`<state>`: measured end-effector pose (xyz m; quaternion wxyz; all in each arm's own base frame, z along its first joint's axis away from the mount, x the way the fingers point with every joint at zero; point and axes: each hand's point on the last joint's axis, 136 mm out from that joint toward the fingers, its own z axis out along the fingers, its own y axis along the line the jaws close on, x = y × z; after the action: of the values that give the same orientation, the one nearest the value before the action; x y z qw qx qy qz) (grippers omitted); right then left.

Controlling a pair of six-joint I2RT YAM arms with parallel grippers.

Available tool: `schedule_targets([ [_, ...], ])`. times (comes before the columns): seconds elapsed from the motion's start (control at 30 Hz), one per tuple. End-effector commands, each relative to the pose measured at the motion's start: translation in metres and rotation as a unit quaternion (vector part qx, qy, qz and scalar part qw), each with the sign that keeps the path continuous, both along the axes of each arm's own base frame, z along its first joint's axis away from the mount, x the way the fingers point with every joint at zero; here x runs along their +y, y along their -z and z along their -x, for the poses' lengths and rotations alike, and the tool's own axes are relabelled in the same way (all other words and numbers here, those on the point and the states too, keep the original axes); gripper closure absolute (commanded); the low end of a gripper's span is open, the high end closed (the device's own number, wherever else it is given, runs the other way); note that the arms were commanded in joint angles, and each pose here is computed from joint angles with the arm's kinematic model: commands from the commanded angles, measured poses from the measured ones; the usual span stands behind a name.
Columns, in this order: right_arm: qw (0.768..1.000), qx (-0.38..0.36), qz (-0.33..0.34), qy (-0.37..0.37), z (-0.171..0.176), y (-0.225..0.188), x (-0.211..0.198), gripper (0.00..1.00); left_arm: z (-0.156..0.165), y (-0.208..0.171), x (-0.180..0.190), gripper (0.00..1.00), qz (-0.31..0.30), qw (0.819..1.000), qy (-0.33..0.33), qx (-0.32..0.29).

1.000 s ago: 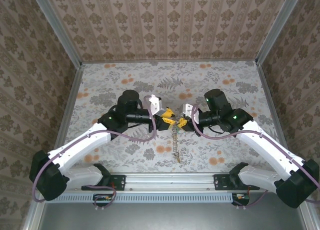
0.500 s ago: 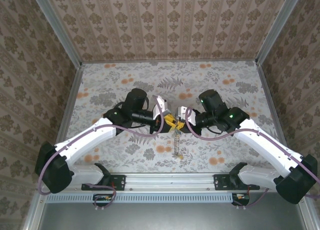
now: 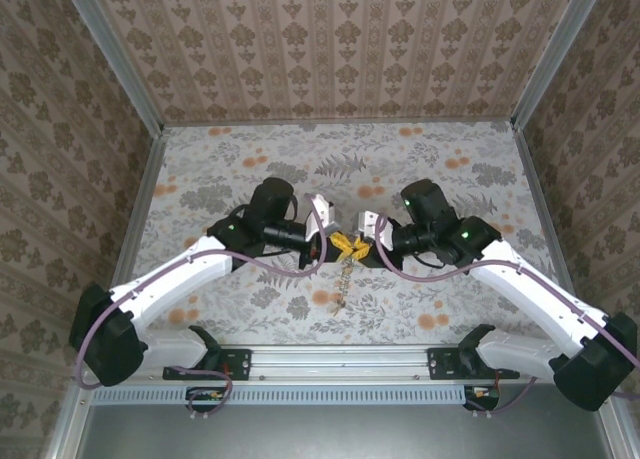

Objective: Put the keys on the keyring

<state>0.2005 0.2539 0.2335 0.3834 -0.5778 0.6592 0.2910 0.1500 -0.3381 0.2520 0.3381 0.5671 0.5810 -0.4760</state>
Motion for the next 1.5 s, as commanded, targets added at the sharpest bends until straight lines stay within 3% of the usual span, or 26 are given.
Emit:
schedule_targets([
  [0.0, 0.998, -0.011, -0.058, -0.005, 0.003, -0.019, 0.002, 0.79, 0.007, -0.035, 0.004, 1.0, 0.083, 0.996, 0.01, -0.04],
  [0.13, 0.997, -0.013, -0.07, -0.01, 0.007, -0.022, 0.0, 0.77, 0.009, -0.046, 0.006, 1.0, 0.11, 0.992, 0.014, -0.055],
  [0.37, 0.995, -0.01, -0.096, -0.025, 0.009, -0.034, 0.006, 0.81, 0.011, -0.05, 0.004, 1.0, 0.127, 0.99, 0.028, -0.06],
  [0.5, 0.994, -0.006, -0.104, -0.033, 0.008, -0.039, 0.01, 0.94, 0.009, -0.047, 0.002, 1.0, 0.131, 0.989, 0.024, -0.057],
  [0.8, 0.991, 0.017, -0.125, -0.052, 0.004, -0.04, 0.026, 0.91, 0.005, -0.046, -0.008, 1.0, 0.149, 0.987, 0.006, -0.066],
  [0.87, 0.991, 0.013, -0.126, -0.052, 0.003, -0.041, 0.028, 0.86, 0.007, -0.044, -0.011, 1.0, 0.153, 0.986, 0.007, -0.064],
  [1.17, 0.992, -0.023, -0.126, -0.021, -0.001, -0.045, 0.017, 0.83, 0.008, -0.039, -0.014, 1.0, 0.155, 0.986, 0.004, -0.062],
  [1.47, 0.991, -0.031, -0.13, -0.018, 0.007, -0.051, 0.006, 0.87, 0.006, -0.034, -0.01, 1.0, 0.147, 0.987, -0.01, -0.062],
])
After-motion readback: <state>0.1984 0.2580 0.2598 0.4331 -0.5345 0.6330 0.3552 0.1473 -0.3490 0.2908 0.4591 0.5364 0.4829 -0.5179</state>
